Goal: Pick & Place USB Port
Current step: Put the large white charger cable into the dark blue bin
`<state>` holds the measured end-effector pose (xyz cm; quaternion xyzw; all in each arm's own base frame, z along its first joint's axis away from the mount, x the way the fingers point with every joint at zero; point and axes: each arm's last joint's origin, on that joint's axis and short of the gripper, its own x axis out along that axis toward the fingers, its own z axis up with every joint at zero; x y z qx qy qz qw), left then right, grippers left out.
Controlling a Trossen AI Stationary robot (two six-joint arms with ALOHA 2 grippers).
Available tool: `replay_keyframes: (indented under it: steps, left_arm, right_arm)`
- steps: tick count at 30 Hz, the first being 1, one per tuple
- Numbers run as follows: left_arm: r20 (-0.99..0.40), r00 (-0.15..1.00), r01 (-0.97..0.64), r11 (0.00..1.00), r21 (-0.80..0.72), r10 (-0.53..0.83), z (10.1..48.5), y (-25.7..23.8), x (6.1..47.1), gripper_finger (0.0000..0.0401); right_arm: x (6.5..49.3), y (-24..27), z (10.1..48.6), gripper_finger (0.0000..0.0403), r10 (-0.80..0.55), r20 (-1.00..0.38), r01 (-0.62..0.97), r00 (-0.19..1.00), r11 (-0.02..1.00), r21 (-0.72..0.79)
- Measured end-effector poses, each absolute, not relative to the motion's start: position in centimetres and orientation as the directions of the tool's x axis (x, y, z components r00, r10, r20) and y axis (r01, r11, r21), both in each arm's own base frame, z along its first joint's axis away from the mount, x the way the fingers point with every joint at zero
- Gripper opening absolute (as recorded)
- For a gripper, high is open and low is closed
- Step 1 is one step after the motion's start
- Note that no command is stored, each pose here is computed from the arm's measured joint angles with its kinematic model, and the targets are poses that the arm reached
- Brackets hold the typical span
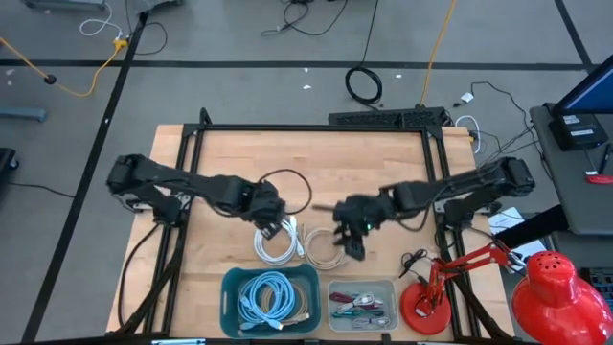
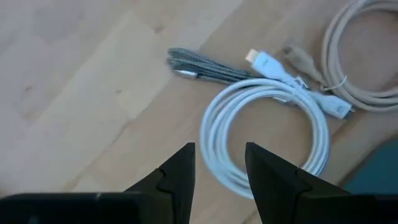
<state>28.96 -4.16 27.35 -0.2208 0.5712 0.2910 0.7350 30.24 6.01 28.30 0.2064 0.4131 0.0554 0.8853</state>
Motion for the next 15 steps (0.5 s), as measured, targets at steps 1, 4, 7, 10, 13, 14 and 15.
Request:
replay_keyframes:
  steps: [1, 4, 7, 10, 13, 14, 15]
  left_arm:
    - [-0.972, 0.158, -0.678, 0.735, 0.019, 0.172, 26.7, -4.0, 29.5, 0.0145]
    - [-0.986, 0.058, -0.67, 0.738, 0.078, 0.157, 24.4, -3.5, 30.6, 0.0145]
    - [-0.991, -0.049, -0.674, 0.728, 0.125, 0.124, 22.2, -3.1, 31.4, 0.0145]
    - [-0.984, -0.136, -0.667, 0.724, 0.178, 0.116, 20.2, -3.3, 31.7, 0.0145]
    - [-0.99, -0.135, -0.687, 0.716, 0.127, 0.047, 18.3, -3.1, 31.8, 0.0145]
    - [-0.991, -0.127, -0.693, 0.712, 0.111, 0.03, 17.6, -2.9, 31.6, 0.0145]
    - [-0.993, -0.12, -0.701, 0.706, 0.099, 0.02, 16.9, -2.8, 31.5, 0.0145]
  right_arm:
    - [30.2, 5.3, 28.6, 0.0161, 0.24, -0.701, 0.096, 0.672, 0.91, 0.404]
    - [30.0, 3.6, 29.6, 0.0161, 0.179, -0.672, 0.131, 0.719, 0.914, 0.384]
    - [29.7, 2.4, 30.3, 0.016, 0.154, -0.644, 0.115, 0.749, 0.928, 0.355]
    - [29.4, 1.5, 31.0, 0.016, 0.134, -0.622, 0.118, 0.771, 0.931, 0.346]
    - [29.0, 1.0, 31.4, 0.0159, 0.12, -0.613, 0.117, 0.781, 0.936, 0.332]
    - [29.0, 0.9, 31.5, 0.0158, 0.115, -0.606, 0.111, 0.787, 0.94, 0.323]
    - [29.0, 0.7, 31.6, 0.0158, 0.112, -0.601, 0.106, 0.791, 0.944, 0.314]
